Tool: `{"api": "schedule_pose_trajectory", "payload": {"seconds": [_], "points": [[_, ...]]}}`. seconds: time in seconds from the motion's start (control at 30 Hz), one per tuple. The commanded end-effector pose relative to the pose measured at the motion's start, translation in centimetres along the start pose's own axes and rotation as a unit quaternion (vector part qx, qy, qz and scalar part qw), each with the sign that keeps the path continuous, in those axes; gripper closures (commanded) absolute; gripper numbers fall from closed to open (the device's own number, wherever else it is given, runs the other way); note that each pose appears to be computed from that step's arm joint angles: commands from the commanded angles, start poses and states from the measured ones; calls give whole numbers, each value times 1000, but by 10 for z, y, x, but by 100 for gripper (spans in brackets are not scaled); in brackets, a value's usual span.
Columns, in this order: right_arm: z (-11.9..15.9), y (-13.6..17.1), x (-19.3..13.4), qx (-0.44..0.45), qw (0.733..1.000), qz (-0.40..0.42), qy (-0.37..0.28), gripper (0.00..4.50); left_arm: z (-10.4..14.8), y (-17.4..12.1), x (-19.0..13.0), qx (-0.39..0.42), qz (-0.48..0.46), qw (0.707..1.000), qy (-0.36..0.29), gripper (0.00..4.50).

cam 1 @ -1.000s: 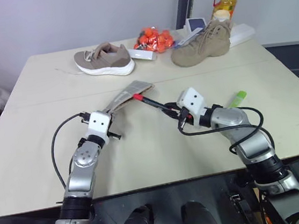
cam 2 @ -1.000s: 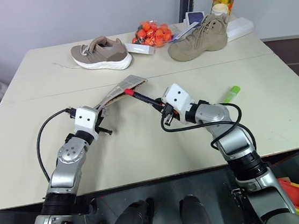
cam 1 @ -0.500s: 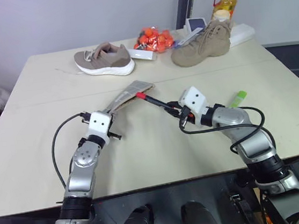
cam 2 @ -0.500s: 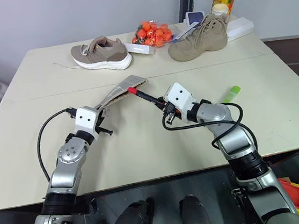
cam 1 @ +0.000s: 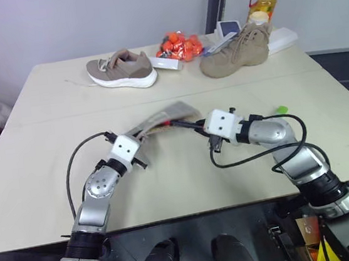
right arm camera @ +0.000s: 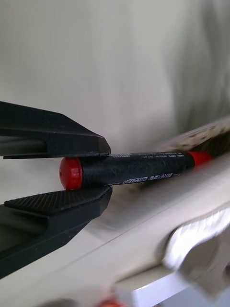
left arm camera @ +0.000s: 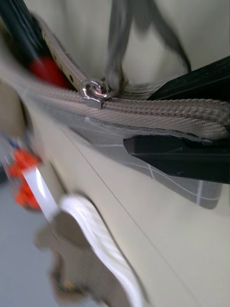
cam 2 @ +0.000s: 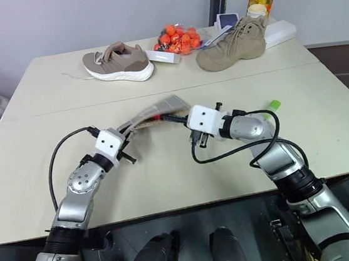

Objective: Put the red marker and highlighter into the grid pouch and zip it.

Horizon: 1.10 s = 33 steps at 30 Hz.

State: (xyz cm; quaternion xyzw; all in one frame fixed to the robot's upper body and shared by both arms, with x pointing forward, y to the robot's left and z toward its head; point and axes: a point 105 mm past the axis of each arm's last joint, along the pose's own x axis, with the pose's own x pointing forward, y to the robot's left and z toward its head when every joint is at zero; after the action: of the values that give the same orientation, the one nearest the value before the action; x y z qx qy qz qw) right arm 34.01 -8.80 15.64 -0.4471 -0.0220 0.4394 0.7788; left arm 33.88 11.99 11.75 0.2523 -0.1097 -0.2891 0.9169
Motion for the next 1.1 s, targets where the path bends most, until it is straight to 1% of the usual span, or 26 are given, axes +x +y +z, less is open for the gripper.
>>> {"api": "schedule_pose_trajectory", "payload": {"seconds": [0.03,0.13,0.2,0.23,0.27,0.33,0.37,0.5,0.57,0.6,0.67,0.7,0.73,0.8,0.83,0.9,0.97,1.0,1.03,1.1], "points": [[24,-4,0,-74,997,6,-23,414,19,-10,0,37,-44,998,-39,450],[29,0,4,-84,996,17,-30,414,19,-10,0,34,-46,998,-38,450],[29,1,5,-70,997,22,-30,310,17,-8,0,33,-39,998,-33,450],[29,1,5,-65,997,22,-30,272,17,-8,0,32,-37,998,-32,450],[27,-1,3,-63,997,19,-27,224,15,-5,0,31,-31,999,-26,450],[24,-9,-3,-52,998,-4,-24,124,8,0,-1,32,-15,999,-12,450],[21,-13,-7,-24,999,-20,-26,71,5,2,-1,32,-4,999,-2,450],[10,-21,-26,74,995,-55,-38,71,-5,9,0,30,26,999,24,450],[-11,-35,-45,155,981,-116,-33,71,-13,16,1,22,57,997,43,450],[-18,-39,-51,178,974,-136,-28,71,-15,17,2,19,66,996,49,450],[-56,-53,-70,270,938,-214,18,15,-18,19,4,11,81,995,58,450],[-72,-56,-79,301,921,-245,42,2,-20,18,5,9,84,994,62,450],[-89,-60,-90,323,899,-288,73,2,-21,17,7,8,84,994,64,450],[-113,-64,-107,343,859,-359,121,2,-21,15,9,8,83,995,63,450],[-121,-62,-113,362,840,-382,135,2,-20,14,11,6,82,995,62,450],[-131,-56,-119,394,809,-409,150,2,-20,11,14,2,79,995,59,450],[-143,-43,-119,455,763,-430,161,2,-19,9,17,0,74,996,56,450],[-146,-37,-118,478,745,-436,162,2,-18,8,18,-1,73,996,54,450],[-148,-31,-114,500,731,-435,164,2,-18,7,20,-2,71,996,53,450],[-150,-22,-108,525,716,-429,166,2,-17,6,21,-4,70,996,51,450]]}}
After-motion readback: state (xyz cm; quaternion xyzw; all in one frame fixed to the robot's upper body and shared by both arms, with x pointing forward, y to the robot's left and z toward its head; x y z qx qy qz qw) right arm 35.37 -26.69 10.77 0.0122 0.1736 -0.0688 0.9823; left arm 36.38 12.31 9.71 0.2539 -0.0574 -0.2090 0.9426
